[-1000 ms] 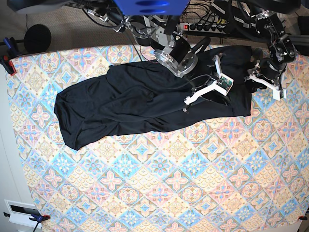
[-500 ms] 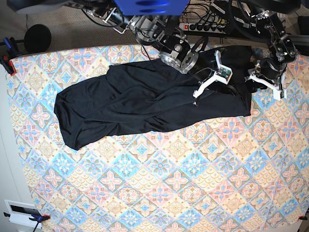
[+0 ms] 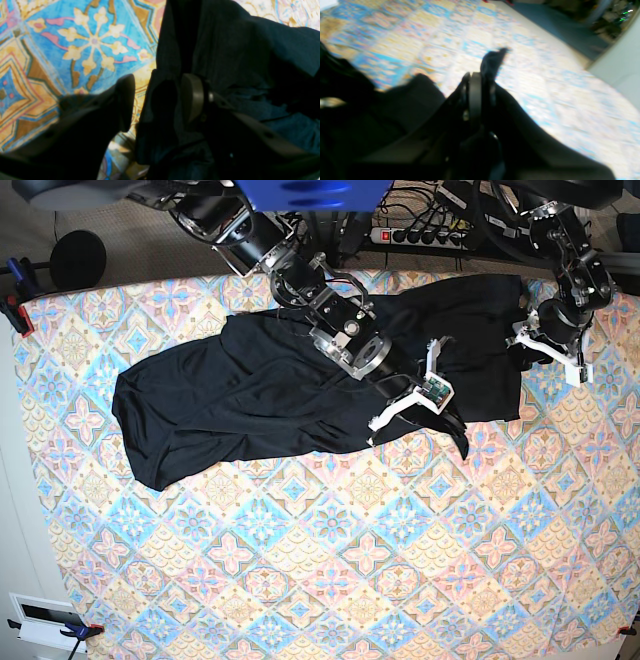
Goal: Layout the t-shirt on the table in an organized manner, then fold the t-shirt properly
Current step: 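Carry the held fabric with the right gripper across toward the left gripper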
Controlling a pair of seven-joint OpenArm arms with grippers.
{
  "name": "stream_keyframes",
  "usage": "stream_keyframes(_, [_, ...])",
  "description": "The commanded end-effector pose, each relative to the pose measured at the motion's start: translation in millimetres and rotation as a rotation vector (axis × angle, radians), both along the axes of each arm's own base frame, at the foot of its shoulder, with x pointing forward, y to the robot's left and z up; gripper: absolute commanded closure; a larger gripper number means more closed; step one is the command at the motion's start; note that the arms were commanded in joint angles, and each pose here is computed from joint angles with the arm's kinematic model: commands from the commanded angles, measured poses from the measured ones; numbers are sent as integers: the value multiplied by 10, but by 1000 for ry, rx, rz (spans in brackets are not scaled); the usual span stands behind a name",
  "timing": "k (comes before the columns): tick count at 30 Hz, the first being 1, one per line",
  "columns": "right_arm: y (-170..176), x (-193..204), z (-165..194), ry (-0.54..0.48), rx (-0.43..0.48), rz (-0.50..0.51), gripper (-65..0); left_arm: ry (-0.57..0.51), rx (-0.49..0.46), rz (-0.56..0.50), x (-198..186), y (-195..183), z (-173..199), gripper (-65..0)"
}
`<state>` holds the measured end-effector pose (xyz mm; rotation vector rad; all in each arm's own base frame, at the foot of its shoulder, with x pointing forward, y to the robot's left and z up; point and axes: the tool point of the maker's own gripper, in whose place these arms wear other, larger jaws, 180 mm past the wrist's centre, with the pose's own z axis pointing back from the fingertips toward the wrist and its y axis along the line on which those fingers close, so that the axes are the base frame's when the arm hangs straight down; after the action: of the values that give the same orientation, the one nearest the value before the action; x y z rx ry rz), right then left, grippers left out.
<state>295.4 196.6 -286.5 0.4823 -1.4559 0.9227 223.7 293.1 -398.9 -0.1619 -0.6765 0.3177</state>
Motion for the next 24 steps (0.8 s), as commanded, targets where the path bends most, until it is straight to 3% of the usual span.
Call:
stream_keyframes(1, [94, 69, 369, -53, 99, 14, 0, -32, 3, 4, 55, 54, 67, -294])
stream_keyframes(7, [251, -114, 474, 67, 217, 163, 0, 31, -45, 34, -61, 69, -173, -294])
stream_keyframes(14, [255, -125, 435, 76, 212, 163, 0, 34, -48, 37, -69, 71, -189, -294])
stream_keyframes(24, [396, -471, 255, 138, 204, 217, 0, 15, -44, 36, 28, 79, -146, -294])
